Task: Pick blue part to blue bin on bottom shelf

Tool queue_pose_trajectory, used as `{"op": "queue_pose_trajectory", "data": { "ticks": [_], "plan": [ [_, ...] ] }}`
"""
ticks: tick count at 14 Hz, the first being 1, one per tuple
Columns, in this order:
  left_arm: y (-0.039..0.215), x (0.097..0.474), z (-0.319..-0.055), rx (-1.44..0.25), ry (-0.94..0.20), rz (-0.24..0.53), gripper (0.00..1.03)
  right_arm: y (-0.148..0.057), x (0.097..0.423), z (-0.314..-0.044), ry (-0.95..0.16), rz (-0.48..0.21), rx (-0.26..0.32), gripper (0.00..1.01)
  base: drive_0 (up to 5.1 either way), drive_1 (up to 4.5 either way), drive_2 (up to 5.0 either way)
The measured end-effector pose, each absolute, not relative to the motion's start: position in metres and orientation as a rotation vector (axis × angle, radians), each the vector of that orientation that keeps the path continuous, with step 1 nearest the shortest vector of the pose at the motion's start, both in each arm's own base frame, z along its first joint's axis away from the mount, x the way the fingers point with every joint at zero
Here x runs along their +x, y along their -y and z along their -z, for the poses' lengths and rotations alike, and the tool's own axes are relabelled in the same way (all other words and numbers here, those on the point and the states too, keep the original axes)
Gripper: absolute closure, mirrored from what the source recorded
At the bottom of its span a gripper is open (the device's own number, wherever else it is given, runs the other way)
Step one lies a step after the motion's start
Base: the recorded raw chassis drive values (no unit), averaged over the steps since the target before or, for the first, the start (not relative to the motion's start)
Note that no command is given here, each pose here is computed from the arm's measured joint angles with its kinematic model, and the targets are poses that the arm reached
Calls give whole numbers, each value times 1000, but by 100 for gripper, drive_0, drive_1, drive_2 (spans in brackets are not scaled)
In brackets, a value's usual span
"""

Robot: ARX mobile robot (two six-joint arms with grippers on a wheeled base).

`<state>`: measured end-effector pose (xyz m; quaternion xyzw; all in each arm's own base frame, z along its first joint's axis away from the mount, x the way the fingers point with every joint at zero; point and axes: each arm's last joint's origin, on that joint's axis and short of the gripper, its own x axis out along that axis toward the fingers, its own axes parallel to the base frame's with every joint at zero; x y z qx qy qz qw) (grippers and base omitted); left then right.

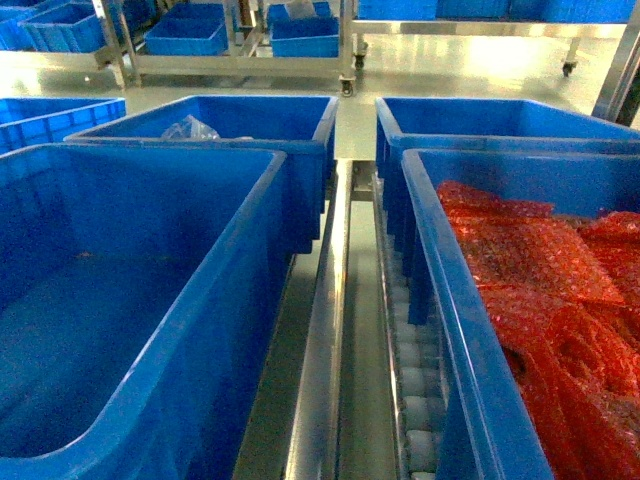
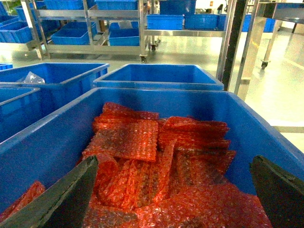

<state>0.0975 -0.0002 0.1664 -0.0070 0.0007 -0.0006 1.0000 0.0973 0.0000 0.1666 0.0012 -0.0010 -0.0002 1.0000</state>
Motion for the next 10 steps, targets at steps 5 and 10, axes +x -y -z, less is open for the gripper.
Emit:
{"op": "queue_pose_trajectory", "data": {
  "ticks": [5, 10],
  "plan": [
    [0, 98, -166, -14, -1, 1, 5, 0, 97, -167, 2, 0, 2, 3, 0, 0, 0],
    [0, 98, -166, -14, -1, 1, 5, 0, 97, -167, 2, 0, 2, 3, 0, 0, 0]
  ]
}}
